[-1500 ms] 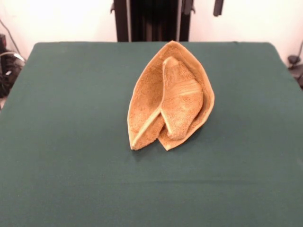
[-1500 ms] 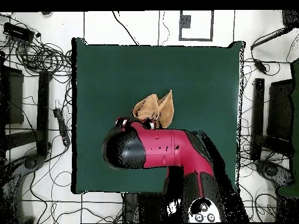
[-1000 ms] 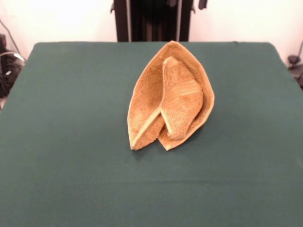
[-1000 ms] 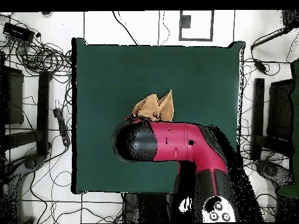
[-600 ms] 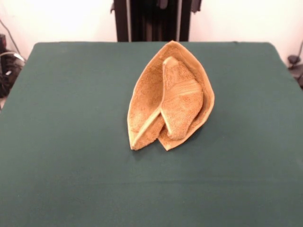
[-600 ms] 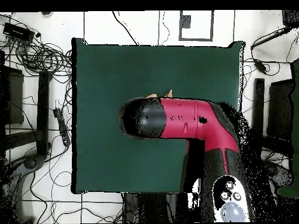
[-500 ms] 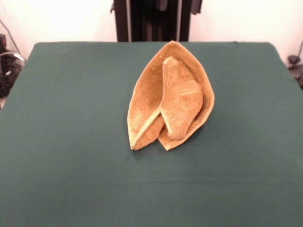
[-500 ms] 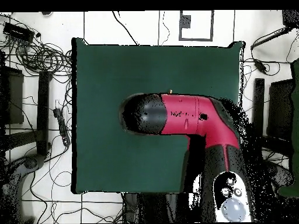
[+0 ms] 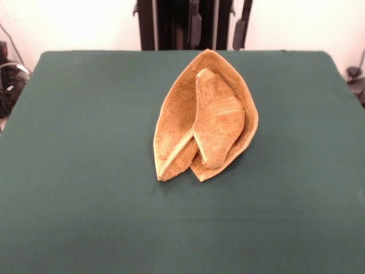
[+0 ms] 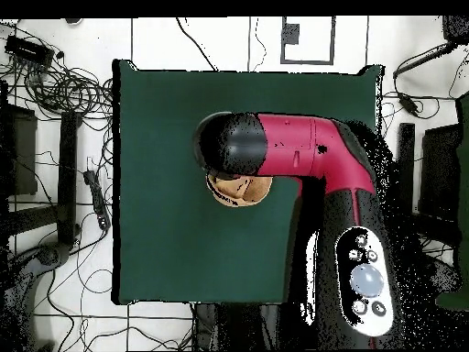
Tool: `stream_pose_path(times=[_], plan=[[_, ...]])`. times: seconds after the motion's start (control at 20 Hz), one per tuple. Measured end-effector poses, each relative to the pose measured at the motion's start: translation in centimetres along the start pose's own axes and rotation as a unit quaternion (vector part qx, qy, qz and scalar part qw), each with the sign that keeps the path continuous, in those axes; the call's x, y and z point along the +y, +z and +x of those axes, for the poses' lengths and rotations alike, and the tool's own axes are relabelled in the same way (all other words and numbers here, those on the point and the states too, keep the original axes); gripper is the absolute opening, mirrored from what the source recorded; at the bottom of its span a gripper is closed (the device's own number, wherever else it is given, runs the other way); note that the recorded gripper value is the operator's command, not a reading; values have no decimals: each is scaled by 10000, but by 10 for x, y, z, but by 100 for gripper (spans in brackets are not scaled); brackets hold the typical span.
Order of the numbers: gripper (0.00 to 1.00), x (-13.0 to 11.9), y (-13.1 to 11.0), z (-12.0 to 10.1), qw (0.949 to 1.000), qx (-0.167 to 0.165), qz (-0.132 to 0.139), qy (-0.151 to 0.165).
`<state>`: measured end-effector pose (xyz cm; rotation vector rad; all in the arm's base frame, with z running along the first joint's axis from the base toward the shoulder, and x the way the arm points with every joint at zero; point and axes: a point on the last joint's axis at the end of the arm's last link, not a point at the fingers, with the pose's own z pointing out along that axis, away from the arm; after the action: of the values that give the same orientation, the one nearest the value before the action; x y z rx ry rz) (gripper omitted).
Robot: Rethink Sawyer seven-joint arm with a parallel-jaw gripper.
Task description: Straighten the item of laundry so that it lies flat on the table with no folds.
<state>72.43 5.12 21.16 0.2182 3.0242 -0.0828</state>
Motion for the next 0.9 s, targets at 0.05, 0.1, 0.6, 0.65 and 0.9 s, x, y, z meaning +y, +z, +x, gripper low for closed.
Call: stream_pose_path(times=[0.05, 0.1, 0.6, 0.65, 0.9], plan=[[100, 0, 3, 0, 10000, 14, -2, 2], [100, 0, 9, 1, 10000, 61, -8, 2], [100, 12, 58, 21, 9989, 462, -56, -67], [100, 17, 63, 27, 9987, 506, -72, -89], [100, 37, 75, 45, 9978, 614, -138, -184]])
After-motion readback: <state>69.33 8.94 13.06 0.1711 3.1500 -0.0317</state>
